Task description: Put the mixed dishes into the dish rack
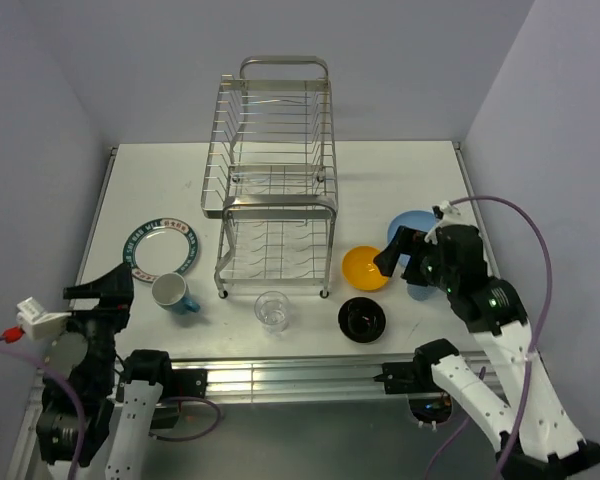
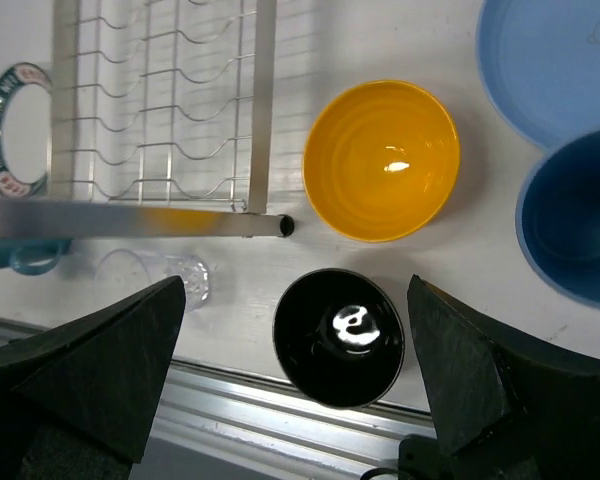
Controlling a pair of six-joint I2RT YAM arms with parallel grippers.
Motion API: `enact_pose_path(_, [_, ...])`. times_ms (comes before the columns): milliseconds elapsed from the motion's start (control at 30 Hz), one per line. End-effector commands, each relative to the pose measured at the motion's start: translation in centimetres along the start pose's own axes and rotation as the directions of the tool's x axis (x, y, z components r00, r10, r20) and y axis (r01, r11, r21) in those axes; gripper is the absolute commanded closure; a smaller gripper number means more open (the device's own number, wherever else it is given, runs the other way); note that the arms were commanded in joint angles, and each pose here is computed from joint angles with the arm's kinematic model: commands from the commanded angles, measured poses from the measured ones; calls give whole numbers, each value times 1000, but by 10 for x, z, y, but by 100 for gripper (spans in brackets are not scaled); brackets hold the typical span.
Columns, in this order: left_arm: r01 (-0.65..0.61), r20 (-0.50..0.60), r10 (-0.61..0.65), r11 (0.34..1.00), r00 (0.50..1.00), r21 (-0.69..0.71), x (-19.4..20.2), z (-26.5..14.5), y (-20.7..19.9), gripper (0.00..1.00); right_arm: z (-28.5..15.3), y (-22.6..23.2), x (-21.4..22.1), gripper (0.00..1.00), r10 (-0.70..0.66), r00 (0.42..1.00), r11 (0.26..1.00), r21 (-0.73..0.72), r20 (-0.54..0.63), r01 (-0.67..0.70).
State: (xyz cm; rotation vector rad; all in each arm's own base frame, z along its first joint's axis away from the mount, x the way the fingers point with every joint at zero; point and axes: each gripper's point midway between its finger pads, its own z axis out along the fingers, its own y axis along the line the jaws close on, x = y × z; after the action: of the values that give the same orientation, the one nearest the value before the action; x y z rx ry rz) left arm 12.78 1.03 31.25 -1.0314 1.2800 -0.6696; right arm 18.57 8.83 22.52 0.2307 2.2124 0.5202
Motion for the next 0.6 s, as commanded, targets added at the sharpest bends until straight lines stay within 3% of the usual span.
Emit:
enact_pose_path(0, [-29, 3, 29, 998, 1000, -52, 7, 32, 2, 10, 25, 11, -30, 0, -35, 999, 999, 13, 24, 35])
enact_pose_path(67, [-76, -21, 74, 991, 997, -113, 11, 43, 8, 10, 37, 12, -36, 0, -45, 999, 998, 40, 1, 45])
enact_pose_path(233, [-232, -214, 164, 910, 963, -343, 11, 39, 0, 12, 41, 30, -54, 1, -33, 996, 998, 56, -81, 37])
enact_pose_path(400, [-264, -348, 133, 894, 928, -362, 4, 21, -47, 17, 48, 29, -32, 5, -54, 970, 993, 94, -235, 78])
enact_pose_path(567, [-237, -463, 57, 910, 884, -339, 32, 12, -45, 23, 75, 12, -8, 14, -72, 951, 981, 150, -302, 122])
